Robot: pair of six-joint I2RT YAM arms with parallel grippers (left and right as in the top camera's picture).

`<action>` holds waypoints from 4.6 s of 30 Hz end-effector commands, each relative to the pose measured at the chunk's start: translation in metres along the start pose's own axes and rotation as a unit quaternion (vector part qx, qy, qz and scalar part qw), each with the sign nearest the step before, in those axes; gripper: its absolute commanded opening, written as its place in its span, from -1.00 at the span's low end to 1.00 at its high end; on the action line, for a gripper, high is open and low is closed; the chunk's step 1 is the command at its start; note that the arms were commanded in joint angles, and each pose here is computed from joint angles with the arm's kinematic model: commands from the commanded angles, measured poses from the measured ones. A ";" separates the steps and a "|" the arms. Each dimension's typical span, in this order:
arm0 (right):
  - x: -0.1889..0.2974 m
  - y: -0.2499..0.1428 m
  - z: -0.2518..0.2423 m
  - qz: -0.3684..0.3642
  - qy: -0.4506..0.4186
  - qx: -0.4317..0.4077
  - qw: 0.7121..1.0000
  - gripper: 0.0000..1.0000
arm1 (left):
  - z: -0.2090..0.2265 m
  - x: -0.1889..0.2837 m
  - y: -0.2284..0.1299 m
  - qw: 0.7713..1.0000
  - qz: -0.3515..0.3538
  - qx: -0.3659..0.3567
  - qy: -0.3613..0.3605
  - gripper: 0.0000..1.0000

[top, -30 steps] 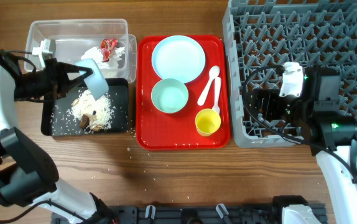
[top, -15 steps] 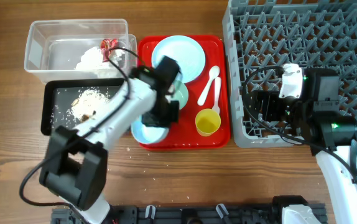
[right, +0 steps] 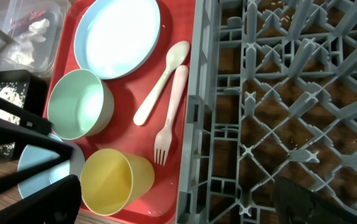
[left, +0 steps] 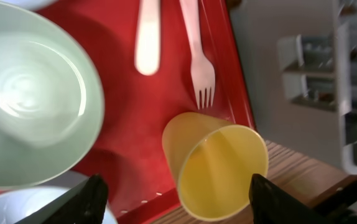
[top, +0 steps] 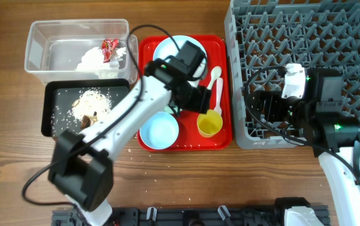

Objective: Sort waste into correct bins and load items into the dishwasher rack
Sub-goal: 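Set the empty blue bowl back on the red tray, then grasp the yellow cup with the left gripper and lift it, then hand the yellow cup from the left gripper to the right gripper, then place the yellow cup in the dish rack with the right gripper, then grasp the mint bowl with the right gripper and place it in the rack, then grasp the blue bowl with the right gripper and place it in the rack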

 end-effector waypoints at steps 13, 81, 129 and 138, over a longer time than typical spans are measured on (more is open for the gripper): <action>0.022 0.018 0.074 -0.023 0.289 0.004 0.957 1.00 | -0.007 0.078 0.040 0.919 0.042 0.099 -0.379 -0.92; -0.009 0.064 0.050 0.101 -0.038 -0.059 0.992 0.72 | 0.157 0.131 0.057 0.959 -0.140 0.227 0.101 0.31; -0.205 0.179 -0.047 -0.130 -0.517 0.199 0.822 -0.56 | 0.250 0.179 0.022 0.894 -0.173 0.378 0.169 1.00; -0.191 0.168 0.027 -0.136 -0.468 0.240 0.840 0.04 | 0.250 0.179 0.022 0.894 -0.173 0.378 0.169 1.00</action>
Point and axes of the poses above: each gripper's point midway between its finger pads, its own x axis back along the fingers, its own z axis along the line the jaws close on, y = z × x, the point moved 4 cm from there along x, back along the fingers
